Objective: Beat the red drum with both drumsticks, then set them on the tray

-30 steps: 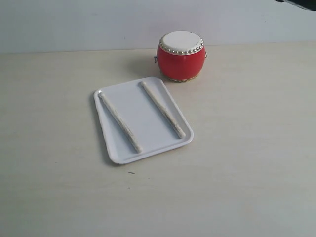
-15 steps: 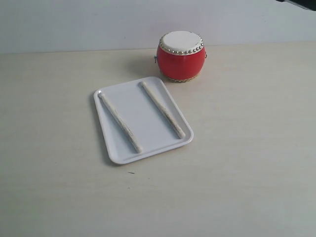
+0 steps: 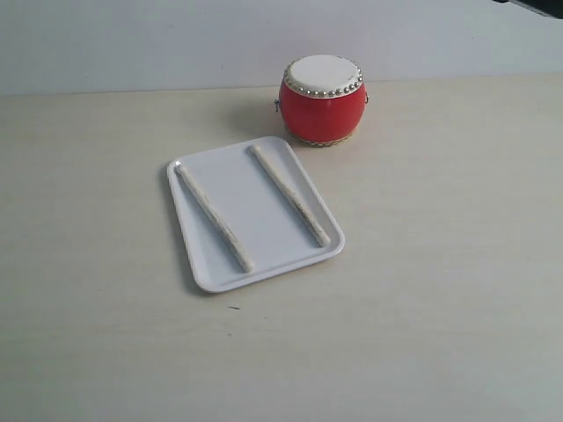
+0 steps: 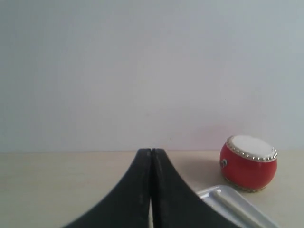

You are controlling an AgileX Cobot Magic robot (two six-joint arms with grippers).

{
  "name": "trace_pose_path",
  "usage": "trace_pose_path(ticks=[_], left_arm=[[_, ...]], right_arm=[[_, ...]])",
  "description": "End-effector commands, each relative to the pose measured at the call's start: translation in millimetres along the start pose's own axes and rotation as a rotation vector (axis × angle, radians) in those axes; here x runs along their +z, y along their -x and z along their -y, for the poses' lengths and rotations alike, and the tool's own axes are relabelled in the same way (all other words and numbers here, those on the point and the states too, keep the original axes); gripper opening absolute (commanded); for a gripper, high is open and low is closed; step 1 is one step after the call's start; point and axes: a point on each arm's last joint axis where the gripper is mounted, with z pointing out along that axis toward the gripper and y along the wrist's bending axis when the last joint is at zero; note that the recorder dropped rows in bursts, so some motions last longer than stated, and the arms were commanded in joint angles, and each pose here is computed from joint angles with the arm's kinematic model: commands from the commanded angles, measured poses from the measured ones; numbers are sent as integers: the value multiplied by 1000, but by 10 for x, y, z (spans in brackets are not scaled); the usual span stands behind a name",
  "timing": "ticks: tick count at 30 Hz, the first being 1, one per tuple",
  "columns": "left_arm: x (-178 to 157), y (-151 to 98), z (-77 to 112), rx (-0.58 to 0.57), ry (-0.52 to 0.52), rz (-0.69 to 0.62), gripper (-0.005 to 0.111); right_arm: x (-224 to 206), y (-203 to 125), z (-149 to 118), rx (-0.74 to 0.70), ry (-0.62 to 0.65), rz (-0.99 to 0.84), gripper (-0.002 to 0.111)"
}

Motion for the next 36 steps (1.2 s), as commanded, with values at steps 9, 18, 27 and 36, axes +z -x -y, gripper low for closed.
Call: trace_pose_path(ticks=[9,18,27,36], left_arm=[[-107,-240,-349,-173,419,-216,0],[-252,-470,-270,-50,335,23,0],[-412,-793,-243,-84,333,63,0],[-463,-974,-254,-111,361,-48,0]], right_arm=[[-9,14,8,-2,-5,16,0],[-9,14,8,-2,-5,16,0],[-9,14,8,-2,-5,16,0],[-9,14,8,-2,-5,16,0]])
